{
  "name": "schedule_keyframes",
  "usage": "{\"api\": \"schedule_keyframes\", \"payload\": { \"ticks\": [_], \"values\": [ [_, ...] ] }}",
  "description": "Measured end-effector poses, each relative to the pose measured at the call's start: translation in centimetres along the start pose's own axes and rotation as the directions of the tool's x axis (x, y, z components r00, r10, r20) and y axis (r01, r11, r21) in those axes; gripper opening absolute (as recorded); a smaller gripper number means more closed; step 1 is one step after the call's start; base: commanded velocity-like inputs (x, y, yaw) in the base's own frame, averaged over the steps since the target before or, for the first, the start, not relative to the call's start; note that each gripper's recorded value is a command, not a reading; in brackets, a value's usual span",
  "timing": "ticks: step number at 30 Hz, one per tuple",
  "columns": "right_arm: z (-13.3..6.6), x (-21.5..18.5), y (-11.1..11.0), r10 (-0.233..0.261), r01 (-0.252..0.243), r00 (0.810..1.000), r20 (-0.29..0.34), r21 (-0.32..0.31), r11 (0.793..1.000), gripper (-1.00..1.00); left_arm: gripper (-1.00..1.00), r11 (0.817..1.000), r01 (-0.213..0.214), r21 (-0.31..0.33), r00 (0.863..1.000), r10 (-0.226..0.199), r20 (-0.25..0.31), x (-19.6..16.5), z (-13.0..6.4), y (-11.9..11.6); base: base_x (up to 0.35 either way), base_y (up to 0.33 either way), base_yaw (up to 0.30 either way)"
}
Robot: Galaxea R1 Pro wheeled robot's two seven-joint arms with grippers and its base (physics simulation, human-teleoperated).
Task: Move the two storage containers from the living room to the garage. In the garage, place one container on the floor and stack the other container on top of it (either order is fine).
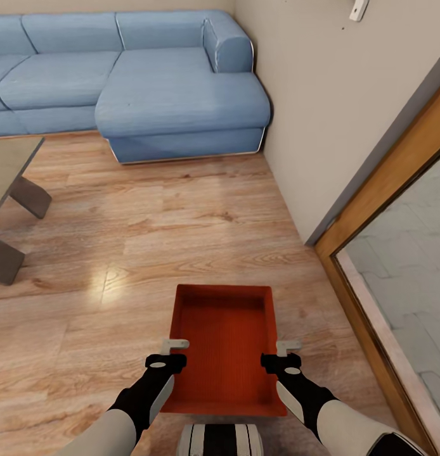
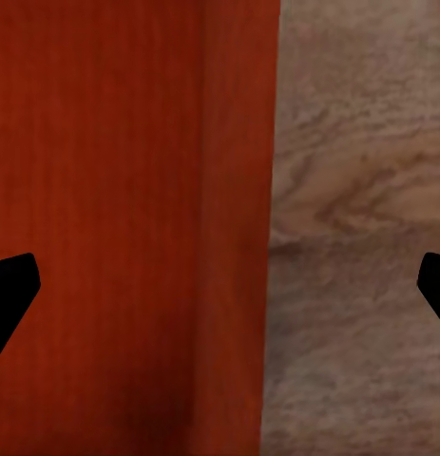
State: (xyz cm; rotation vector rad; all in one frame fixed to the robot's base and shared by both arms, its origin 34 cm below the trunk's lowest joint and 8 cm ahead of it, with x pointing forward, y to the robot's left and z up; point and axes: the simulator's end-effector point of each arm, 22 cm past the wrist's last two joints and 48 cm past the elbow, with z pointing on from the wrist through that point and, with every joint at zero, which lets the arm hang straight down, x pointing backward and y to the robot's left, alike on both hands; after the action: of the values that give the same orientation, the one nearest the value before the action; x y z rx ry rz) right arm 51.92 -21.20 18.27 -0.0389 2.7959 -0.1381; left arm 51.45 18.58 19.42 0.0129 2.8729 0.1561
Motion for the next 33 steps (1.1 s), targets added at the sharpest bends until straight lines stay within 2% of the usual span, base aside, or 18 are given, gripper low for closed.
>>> {"api": "schedule_keyframes", "payload": {
  "ticks": [3,33],
  "values": [
    [0.57,0.35,0.00,0.000,0.000,1.000,0.000,0.001,1.000,1.00,1.00,1.000,0.000,0.000,1.000,0.000,0.000,0.31,0.59,-0.07,0.000,0.000,0.000],
    [0.55,0.06,0.13,0.003,-0.003,1.000,0.013,-0.001,1.000,1.00,1.00,1.000,-0.009,-0.012,1.000,0.009,0.004,0.07,0.58,0.29,0.000,0.000,0.000]
  ]
}}
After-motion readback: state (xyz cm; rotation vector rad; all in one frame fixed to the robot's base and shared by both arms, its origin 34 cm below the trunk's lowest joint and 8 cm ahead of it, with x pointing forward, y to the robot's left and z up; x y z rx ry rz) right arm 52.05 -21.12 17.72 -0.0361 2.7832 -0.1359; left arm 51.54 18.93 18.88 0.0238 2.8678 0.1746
